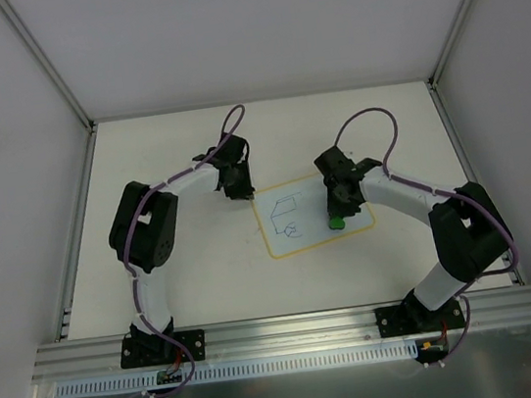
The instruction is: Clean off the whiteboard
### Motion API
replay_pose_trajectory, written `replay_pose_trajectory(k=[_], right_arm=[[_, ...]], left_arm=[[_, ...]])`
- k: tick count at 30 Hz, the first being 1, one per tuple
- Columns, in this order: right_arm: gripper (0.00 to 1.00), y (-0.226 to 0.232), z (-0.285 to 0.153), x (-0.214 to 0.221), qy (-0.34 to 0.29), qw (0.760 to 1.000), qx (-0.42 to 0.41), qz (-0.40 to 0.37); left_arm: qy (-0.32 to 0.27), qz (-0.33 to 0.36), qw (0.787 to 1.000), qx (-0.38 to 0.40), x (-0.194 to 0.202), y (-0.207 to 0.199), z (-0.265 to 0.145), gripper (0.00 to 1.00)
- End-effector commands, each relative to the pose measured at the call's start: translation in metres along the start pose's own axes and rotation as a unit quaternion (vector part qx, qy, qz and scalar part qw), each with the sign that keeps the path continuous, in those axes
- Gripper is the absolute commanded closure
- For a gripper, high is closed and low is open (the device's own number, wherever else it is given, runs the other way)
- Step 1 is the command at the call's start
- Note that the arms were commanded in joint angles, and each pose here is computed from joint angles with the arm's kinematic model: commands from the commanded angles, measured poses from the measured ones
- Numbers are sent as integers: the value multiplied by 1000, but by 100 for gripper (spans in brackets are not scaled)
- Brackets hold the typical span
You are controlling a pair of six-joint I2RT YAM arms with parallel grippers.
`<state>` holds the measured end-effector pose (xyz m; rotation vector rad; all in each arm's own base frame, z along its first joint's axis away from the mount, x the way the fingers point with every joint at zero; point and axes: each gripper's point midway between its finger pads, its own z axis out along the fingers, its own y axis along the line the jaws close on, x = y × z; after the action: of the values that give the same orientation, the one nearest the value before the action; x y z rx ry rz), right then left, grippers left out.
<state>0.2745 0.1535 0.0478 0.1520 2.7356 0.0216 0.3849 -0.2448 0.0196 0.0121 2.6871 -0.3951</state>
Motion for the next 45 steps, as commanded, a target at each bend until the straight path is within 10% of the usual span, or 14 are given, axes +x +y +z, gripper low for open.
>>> replay_pose_trajectory(k=[1,11,24,35,45], right_arm=[[100,-22,-6,-5,-12,999,31,7],[100,-37,20,5,27,998,62,19],[100,68,46,52,88,994,-66,8],[100,-50,30,26,19,991,59,121],[100,-41,26,41,41,988,26,143]], left_arm=[[20,39,999,-11,21,-2,0,87],[27,32,999,-26,30,6,2,100],[39,-13,998,-36,50,15,-8,100],[35,-30,998,-35,53,15,-15,100],[33,-41,998,-35,53,16,-18,100]])
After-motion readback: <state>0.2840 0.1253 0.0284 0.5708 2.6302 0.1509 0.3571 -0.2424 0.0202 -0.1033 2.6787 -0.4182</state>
